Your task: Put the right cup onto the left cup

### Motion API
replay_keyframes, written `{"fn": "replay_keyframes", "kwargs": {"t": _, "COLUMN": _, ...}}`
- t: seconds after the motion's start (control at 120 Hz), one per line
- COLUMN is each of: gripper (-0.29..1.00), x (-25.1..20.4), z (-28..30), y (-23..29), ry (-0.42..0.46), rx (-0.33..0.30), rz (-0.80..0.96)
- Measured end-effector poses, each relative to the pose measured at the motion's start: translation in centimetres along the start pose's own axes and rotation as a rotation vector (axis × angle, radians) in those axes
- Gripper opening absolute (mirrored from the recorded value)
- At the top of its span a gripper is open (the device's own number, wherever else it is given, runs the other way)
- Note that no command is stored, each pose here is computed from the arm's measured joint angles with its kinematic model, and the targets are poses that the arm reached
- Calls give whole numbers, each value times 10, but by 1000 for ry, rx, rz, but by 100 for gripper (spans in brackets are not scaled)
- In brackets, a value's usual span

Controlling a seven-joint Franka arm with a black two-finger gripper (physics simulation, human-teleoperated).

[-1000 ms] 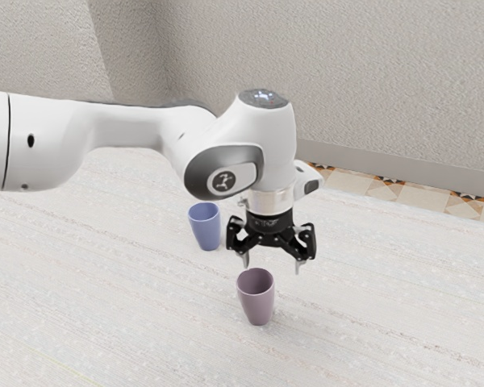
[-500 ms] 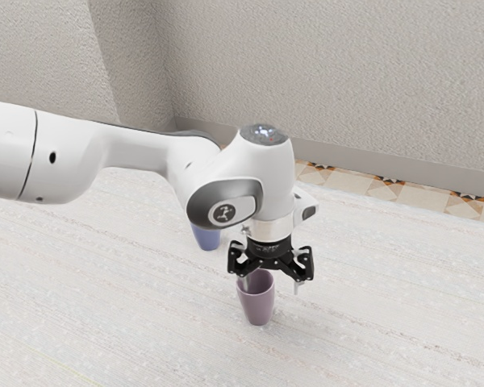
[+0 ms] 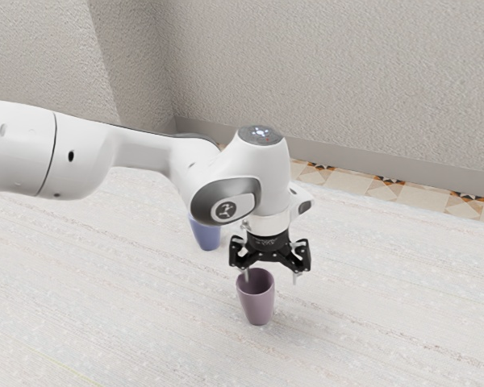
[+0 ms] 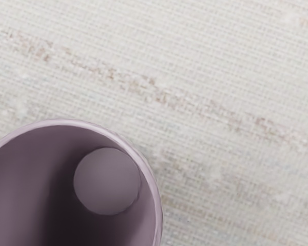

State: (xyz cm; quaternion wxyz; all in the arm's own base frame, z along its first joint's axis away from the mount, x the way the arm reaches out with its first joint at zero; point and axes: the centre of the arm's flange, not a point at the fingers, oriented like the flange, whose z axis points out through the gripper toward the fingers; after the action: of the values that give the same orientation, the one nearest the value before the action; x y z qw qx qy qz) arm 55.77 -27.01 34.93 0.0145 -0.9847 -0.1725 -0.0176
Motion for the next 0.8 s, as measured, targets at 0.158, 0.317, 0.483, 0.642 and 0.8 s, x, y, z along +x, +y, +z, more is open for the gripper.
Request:
{"fn": "replay_keyframes", "kwargs": {"t": 0.158, "gripper": 70, "x": 6, "z": 12, "y": 3, "ry": -1, "rx": 6, "rz": 18}}
{"fn": "replay_keyframes", "kwargs": {"t": 0.317, "gripper": 70, "x": 9, "z": 26, "y": 2, "ry": -9, "rx": 8, "rz": 25}}
{"fn": "replay_keyframes", "kwargs": {"t": 0.483, "gripper": 70, "x": 16, "z": 35, "y": 1, "ry": -3, "rx": 6, "rz": 31}}
{"fn": "replay_keyframes", "kwargs": {"t": 0.642, "gripper": 62, "x": 20, "z": 43, "y": 1, "ry": -2, "rx": 6, "rz": 36}}
{"fn": "replay_keyframes", "kwargs": {"t": 0.8, "gripper": 45, "x": 24, "z": 53, "y": -3, "ry": -7, "rx": 7, "rz": 29}}
